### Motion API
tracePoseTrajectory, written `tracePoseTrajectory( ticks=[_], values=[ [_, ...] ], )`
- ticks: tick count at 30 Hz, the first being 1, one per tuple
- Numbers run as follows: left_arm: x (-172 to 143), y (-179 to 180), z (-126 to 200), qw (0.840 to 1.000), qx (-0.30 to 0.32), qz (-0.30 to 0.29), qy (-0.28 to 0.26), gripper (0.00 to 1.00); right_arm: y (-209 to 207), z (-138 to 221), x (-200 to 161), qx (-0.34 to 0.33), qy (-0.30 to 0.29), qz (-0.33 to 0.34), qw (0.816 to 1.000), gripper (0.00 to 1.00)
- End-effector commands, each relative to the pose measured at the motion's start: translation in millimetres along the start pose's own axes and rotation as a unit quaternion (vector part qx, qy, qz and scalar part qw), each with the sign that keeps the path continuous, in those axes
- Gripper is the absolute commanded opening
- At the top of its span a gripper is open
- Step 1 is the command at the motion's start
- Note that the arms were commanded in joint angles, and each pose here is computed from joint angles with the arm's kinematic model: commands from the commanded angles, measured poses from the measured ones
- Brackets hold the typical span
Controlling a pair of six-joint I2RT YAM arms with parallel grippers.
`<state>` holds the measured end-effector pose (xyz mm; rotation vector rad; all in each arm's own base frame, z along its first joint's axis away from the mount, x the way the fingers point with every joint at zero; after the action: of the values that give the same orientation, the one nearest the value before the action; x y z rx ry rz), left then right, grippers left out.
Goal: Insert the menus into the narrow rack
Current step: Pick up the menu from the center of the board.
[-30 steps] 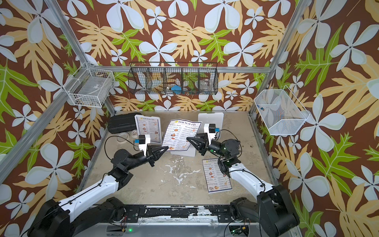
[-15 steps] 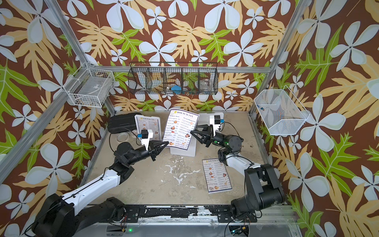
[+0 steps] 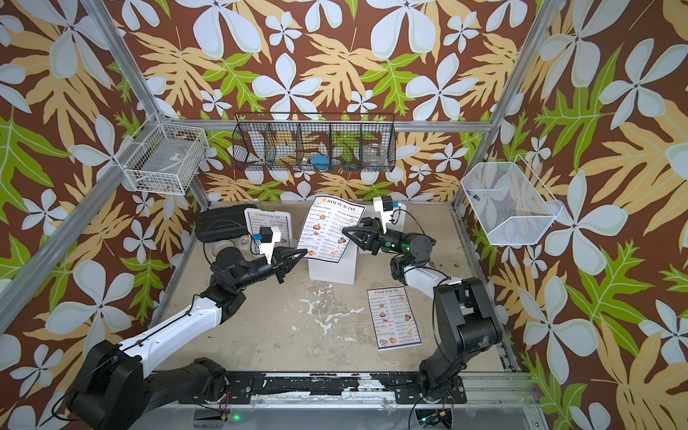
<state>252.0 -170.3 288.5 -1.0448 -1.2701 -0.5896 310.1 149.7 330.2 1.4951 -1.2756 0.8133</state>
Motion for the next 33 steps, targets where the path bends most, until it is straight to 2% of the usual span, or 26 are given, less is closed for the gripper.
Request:
tracePoseTrajectory(
  ticks=[1,5,9,16,26,33],
  values=[
    [3,-3,-1,1.000,-0.016,-0.017,-0.001,0.00,9,0,9,-0.009,-0.013,0.069,0.997,0.37],
    [6,-4,-1,1.000,-0.019,-0.020,-0.003,0.00,8,3,6,-0.088,-0.003,0.086,0.992,0.37],
    [8,-5,-2,0.999,-0.023,-0.021,-0.003,0.00,13,5,6,-0.098,-0.002,0.090,0.991,0.38],
    [10,-3,-5,0.999,-0.026,-0.022,0.002,0.00,9,4,5,-0.099,0.002,0.091,0.991,0.21],
    [15,4,-13,0.999,-0.023,-0.023,0.004,0.00,3,3,8,-0.118,0.000,0.099,0.988,0.12],
    [22,26,-18,1.000,-0.003,-0.014,0.001,0.00,-8,-2,16,-0.129,-0.004,0.101,0.986,0.07]
  ],
)
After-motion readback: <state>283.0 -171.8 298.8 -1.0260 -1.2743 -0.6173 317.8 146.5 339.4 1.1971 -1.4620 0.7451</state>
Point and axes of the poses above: each gripper's point midway between its finger pads, its own z axis back along the fingers, its own y axis along the line the jaws close on, x = y × z, the point moved 9 cm from there along z, back along the fingers, and after that the axes turned 4 degrees about z, right-handed, at the moved point
